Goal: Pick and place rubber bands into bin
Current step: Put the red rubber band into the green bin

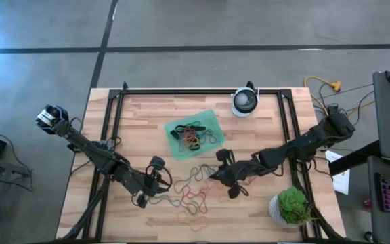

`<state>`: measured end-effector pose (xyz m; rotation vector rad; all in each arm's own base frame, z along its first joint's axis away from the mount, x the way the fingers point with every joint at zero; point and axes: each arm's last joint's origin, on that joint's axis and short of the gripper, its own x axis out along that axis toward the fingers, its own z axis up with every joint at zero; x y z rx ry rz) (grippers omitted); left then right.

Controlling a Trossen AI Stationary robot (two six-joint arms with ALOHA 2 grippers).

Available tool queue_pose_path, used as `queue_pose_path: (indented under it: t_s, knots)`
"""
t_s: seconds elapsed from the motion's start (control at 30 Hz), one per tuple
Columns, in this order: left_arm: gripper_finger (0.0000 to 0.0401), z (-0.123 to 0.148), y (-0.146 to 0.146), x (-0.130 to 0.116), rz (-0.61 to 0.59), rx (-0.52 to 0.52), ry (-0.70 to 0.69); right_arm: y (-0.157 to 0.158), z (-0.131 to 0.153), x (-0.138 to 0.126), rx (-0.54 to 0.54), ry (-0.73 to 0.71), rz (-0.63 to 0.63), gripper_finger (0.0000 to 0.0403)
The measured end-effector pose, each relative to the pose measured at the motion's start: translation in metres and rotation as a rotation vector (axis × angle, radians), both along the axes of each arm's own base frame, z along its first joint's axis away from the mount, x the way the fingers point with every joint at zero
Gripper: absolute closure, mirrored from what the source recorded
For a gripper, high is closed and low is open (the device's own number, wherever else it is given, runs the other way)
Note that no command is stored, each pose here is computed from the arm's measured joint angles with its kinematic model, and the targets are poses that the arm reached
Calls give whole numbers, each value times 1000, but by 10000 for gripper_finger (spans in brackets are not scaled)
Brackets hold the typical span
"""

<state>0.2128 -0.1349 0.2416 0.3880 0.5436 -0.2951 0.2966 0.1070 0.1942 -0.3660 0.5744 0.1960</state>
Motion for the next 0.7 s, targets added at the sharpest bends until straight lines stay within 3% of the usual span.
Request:
queue_pose_path:
  t_s: [0.2, 0.43, 0.57, 0.7]
  knots:
    - [334, 1, 0, 0, -1, -4, -10, -13, 36, 16, -133, -124, -17, 394]
    - [334, 0, 0, 0, -1, -2, -8, -53, 75, 36, -203, -227, -116, 394]
    - [334, 0, 0, 0, -2, 0, -7, -88, 92, 46, -181, -269, -237, 394]
    - [334, 0, 0, 0, -2, 0, -6, -125, 96, 48, -81, -281, -308, 394]
